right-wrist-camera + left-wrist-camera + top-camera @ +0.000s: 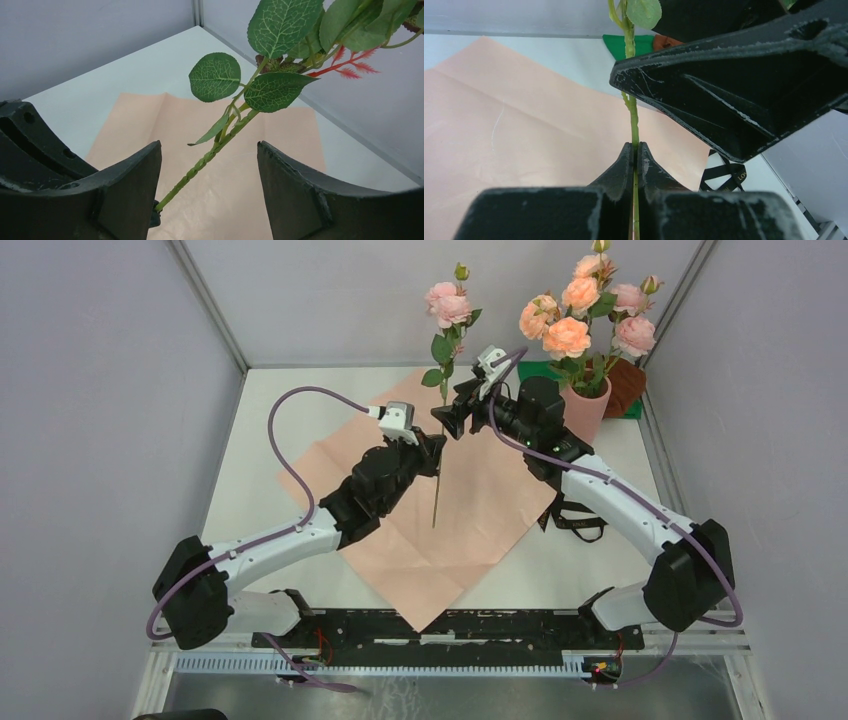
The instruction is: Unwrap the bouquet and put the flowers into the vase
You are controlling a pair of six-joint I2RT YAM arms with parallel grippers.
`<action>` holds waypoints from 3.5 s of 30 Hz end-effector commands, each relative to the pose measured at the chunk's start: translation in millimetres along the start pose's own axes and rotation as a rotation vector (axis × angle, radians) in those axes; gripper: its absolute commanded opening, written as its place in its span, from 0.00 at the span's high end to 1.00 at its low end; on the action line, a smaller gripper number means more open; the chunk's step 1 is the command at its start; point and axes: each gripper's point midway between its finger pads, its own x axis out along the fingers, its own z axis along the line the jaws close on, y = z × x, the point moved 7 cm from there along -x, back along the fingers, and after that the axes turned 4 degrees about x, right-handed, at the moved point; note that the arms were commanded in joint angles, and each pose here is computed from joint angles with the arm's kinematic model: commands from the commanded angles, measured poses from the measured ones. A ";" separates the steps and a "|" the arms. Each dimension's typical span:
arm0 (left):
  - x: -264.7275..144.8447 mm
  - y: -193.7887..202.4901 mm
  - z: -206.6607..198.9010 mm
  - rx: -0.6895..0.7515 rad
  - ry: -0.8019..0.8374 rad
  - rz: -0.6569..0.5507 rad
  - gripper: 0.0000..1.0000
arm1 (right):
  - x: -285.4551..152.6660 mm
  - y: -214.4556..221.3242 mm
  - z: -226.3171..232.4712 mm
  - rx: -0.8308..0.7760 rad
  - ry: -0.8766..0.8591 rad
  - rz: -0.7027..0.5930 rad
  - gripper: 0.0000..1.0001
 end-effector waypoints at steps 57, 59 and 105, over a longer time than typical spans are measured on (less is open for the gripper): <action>30.9 65.9 73.3 -0.163 -0.338 0.191 0.00 | -174.5 -198.9 2.8 -0.492 0.555 -0.497 1.00; 31.2 64.8 72.2 -0.159 -0.327 0.189 0.01 | -177.3 -201.0 -4.6 -0.514 0.623 -0.494 1.00; 44.3 98.3 85.2 -0.116 -0.317 0.268 0.04 | -168.0 -103.1 -152.2 -0.284 0.546 -0.459 1.00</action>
